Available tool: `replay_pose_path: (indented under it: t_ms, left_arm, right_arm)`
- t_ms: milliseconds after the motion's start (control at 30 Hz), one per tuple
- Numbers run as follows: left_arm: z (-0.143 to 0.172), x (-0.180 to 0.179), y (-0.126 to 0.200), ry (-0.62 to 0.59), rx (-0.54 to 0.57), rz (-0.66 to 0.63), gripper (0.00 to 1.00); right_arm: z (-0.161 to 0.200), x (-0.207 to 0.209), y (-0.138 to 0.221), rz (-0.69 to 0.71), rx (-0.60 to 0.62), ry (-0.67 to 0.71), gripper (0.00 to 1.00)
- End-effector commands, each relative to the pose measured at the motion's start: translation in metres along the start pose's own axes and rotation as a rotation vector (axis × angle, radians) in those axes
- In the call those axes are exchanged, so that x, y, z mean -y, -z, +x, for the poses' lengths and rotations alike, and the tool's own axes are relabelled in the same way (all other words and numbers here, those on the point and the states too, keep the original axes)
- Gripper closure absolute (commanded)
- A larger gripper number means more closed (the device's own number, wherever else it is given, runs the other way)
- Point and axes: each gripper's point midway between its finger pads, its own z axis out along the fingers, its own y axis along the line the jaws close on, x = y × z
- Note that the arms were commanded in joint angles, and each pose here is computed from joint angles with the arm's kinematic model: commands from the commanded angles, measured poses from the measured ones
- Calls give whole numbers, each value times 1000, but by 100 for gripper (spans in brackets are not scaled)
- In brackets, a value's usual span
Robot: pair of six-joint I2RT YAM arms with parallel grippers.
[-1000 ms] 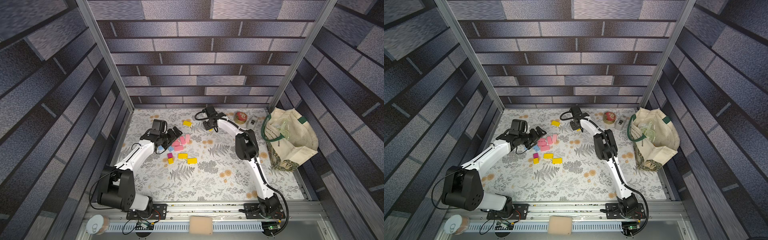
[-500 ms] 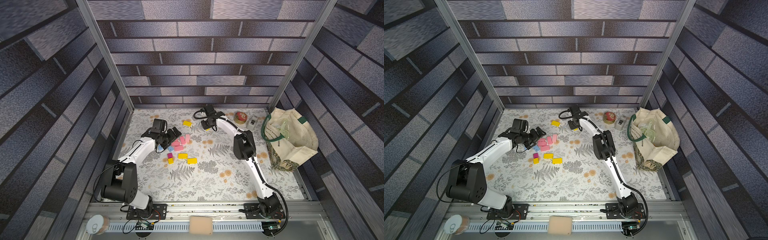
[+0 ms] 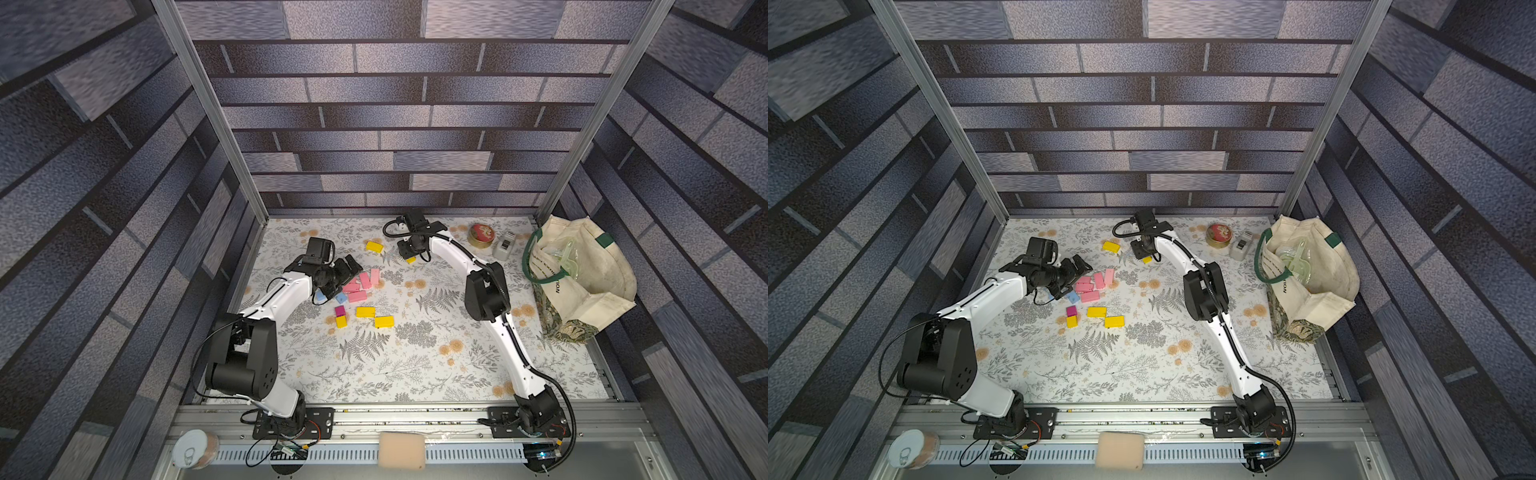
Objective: Assemble the letter v with building blocks
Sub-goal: Place the building block at the center of the board, then move the building block to the center of the board.
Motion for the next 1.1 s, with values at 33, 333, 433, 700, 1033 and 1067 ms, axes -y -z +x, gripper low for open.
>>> replay_pose_path:
  t_ms: [33,333,433,700,1033,1067]
  left_arm:
    - [-5,7,11,-46,16,-16,0]
    - [-15,18,33,-15,18,-77,0]
    - [-16,20,42,-67,15,-143,0]
    - [-34,11,42,23,8,-70,0]
    - [-127,59,-25,88,3,-28,0]
    - [-134,64,-35,87,-1,-29,0]
  right_arm:
    - [-13,-6,25,5,15,-12,51]
    - [-34,-15,95,0,81,0,29]
    - [-29,-28,113,-17,102,21,13]
    - [-7,-45,117,-49,94,15,0]
    - [-2,-39,130,-26,115,-73,0]
    - [1,-36,132,-16,114,-76,0]
